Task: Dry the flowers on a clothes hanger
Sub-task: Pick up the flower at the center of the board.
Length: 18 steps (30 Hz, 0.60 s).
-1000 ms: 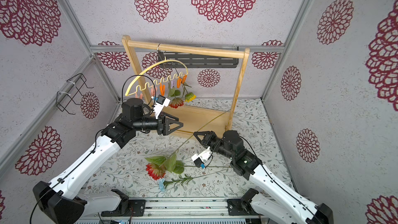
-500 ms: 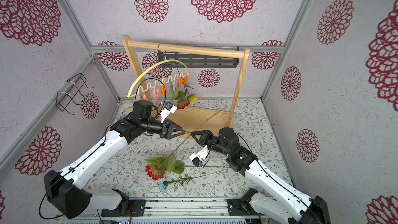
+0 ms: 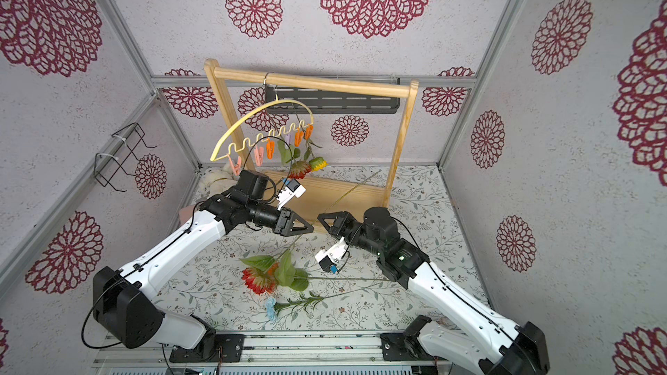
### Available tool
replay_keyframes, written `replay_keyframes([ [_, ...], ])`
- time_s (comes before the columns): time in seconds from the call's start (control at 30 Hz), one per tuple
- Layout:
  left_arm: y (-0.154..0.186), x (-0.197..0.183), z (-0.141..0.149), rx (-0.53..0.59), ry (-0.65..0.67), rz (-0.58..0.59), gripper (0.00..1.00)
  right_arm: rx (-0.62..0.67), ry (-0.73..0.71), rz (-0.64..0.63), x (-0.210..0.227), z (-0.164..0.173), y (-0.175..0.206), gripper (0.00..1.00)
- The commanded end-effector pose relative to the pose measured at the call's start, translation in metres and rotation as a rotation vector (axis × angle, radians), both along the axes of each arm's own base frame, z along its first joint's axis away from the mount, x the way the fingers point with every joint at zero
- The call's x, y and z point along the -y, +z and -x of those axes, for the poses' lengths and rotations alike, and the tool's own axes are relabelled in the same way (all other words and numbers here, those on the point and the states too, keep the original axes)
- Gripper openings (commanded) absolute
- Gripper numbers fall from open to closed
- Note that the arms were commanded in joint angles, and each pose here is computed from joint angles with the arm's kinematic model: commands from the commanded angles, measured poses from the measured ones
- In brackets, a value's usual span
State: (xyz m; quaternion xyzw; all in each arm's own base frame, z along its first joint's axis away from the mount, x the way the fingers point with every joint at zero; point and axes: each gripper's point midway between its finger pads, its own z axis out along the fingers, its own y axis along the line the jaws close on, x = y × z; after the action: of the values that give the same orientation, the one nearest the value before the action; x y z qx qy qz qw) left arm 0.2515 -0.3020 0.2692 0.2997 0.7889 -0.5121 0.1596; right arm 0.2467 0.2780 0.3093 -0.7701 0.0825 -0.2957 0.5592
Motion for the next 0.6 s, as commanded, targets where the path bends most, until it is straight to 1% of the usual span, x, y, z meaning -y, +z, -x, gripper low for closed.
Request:
replay_keyframes([
  [0.0,0.0123,0.0015,0.0075,0.036,-0.025,0.020,0.42,0.020,-0.016,-0.011,0.0017,-0.0024,0.0142,0.00],
  [0.07,0.0130,0.0011,0.0078,0.040,-0.026,0.019,0.36,0.018,-0.019,-0.008,0.0023,-0.0025,0.0137,0.00],
  [0.13,0.0132,0.0005,0.0079,0.047,-0.026,0.016,0.33,0.014,-0.022,-0.004,0.0031,-0.0028,0.0130,0.00],
  [0.37,0.0131,0.0008,0.0077,0.049,-0.027,0.018,0.15,0.011,-0.031,-0.002,0.0047,-0.0026,0.0144,0.00],
  [0.47,0.0128,0.0014,0.0078,0.044,-0.031,0.020,0.10,0.009,-0.032,-0.001,0.0053,-0.0025,0.0141,0.00],
  [0.57,0.0123,0.0027,0.0083,0.042,-0.037,0.020,0.09,0.010,-0.034,-0.004,0.0054,-0.0026,0.0150,0.00],
])
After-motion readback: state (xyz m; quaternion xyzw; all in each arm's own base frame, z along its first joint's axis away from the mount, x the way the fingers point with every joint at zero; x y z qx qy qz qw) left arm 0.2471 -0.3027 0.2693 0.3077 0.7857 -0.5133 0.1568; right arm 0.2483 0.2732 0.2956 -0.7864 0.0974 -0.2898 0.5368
